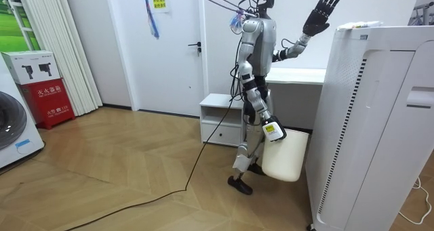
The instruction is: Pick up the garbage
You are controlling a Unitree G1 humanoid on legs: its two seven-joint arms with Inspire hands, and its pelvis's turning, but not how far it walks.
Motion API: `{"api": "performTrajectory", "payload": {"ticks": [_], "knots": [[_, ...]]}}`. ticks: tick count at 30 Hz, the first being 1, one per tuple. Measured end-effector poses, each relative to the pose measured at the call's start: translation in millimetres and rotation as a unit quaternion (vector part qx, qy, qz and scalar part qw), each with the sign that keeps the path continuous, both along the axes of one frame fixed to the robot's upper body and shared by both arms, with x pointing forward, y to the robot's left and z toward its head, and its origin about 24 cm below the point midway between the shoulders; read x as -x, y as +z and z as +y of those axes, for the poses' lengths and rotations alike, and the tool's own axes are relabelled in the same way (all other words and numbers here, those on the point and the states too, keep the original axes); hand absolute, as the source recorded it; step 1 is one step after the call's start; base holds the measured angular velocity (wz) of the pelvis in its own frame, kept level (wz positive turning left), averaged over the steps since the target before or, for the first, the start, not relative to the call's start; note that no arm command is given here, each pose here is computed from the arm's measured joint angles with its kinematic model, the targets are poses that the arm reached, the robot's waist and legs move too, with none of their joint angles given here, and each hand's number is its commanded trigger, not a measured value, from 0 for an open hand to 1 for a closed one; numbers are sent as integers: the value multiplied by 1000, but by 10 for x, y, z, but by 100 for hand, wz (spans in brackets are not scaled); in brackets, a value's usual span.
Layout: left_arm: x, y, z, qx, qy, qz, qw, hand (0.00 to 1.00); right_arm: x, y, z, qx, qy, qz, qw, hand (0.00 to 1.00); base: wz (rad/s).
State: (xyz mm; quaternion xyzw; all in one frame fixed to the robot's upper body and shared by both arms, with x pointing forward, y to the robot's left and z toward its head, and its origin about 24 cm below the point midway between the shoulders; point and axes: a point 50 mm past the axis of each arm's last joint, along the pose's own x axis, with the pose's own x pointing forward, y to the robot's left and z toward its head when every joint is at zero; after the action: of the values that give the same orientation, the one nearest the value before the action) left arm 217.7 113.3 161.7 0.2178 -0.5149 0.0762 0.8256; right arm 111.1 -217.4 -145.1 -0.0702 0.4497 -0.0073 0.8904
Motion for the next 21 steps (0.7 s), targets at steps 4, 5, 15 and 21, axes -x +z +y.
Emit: {"api": "performTrajectory", "payload": {"ticks": [4,5,15,21], "knots": [[-15,-22,0,-10,-1,8,1000,0,6,-2,-12,2,0,2,1000,100,0],[-19,-29,1,-11,-1,10,1000,0,8,-4,-15,2,-1,3,1000,100,0],[-51,-116,57,-65,20,16,998,0,-9,12,-62,9,1,1,1000,100,0],[-86,-165,85,-72,31,27,997,0,-13,15,-71,10,1,0,1000,100,0]]}}
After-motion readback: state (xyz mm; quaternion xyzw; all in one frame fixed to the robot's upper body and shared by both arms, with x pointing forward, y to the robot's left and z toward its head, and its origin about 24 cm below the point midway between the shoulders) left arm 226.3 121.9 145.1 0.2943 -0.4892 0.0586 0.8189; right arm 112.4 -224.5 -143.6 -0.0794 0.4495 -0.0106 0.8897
